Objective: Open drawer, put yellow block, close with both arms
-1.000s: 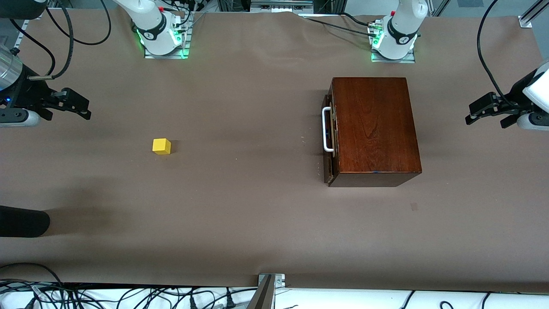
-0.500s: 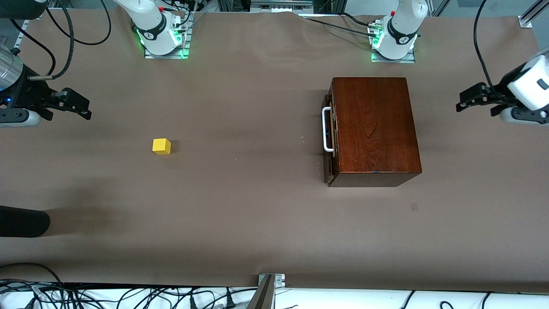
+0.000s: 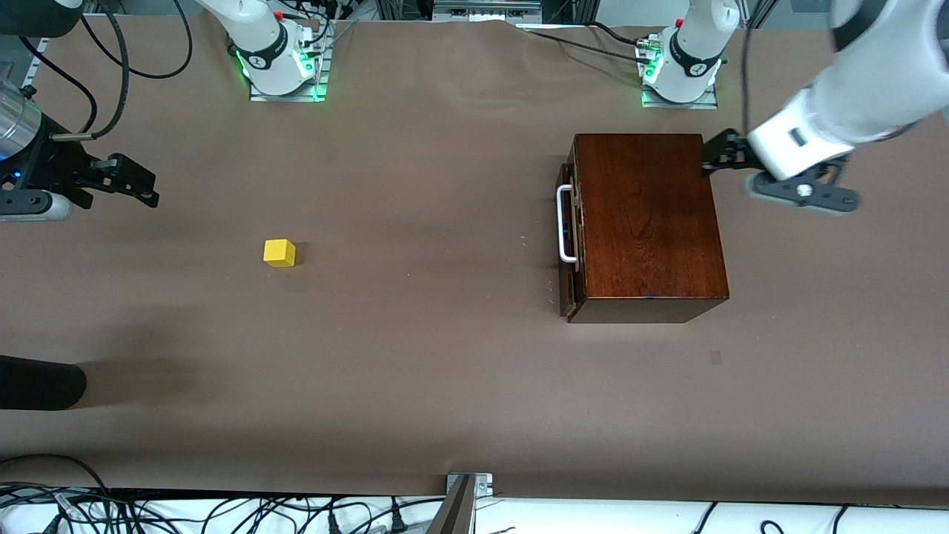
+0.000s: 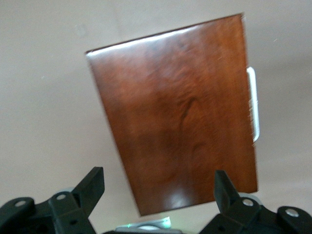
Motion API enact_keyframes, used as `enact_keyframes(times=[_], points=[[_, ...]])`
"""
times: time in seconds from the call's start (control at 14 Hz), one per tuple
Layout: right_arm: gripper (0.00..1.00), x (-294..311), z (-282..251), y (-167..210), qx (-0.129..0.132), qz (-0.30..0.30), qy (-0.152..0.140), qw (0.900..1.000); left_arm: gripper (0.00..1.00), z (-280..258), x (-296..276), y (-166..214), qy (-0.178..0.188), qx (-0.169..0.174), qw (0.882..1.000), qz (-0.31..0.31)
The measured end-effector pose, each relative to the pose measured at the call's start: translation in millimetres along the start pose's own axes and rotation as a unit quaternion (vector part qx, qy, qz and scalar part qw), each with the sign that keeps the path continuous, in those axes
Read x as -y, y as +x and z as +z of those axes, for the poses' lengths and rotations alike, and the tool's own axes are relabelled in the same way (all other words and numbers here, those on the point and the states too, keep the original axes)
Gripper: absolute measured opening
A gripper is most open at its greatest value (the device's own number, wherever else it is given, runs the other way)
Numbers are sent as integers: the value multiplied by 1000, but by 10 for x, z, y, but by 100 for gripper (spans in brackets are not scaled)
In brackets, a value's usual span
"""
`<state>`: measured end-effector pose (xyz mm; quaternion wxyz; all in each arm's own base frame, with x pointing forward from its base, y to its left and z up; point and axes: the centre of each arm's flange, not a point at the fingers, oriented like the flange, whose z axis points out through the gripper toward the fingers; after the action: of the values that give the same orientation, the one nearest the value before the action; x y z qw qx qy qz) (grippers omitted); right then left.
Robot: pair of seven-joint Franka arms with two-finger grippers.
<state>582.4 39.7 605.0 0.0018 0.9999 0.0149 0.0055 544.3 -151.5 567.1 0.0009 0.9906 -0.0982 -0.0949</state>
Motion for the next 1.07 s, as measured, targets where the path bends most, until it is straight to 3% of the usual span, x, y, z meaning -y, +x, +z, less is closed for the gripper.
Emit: enact_keyframes(times=[0.21,0.5,1.07], points=[[100,-9,0,0,0,1,0,1000,100,177,-719,136,-6,-17,1000,-17],[100,-13,0,0,0,1,0,1000,100,718,-1721,294,-21,-10,999,-23],[100,-58,0,2,0,5,0,1000,100,1852,-2655,343,108,-24,993,-32]])
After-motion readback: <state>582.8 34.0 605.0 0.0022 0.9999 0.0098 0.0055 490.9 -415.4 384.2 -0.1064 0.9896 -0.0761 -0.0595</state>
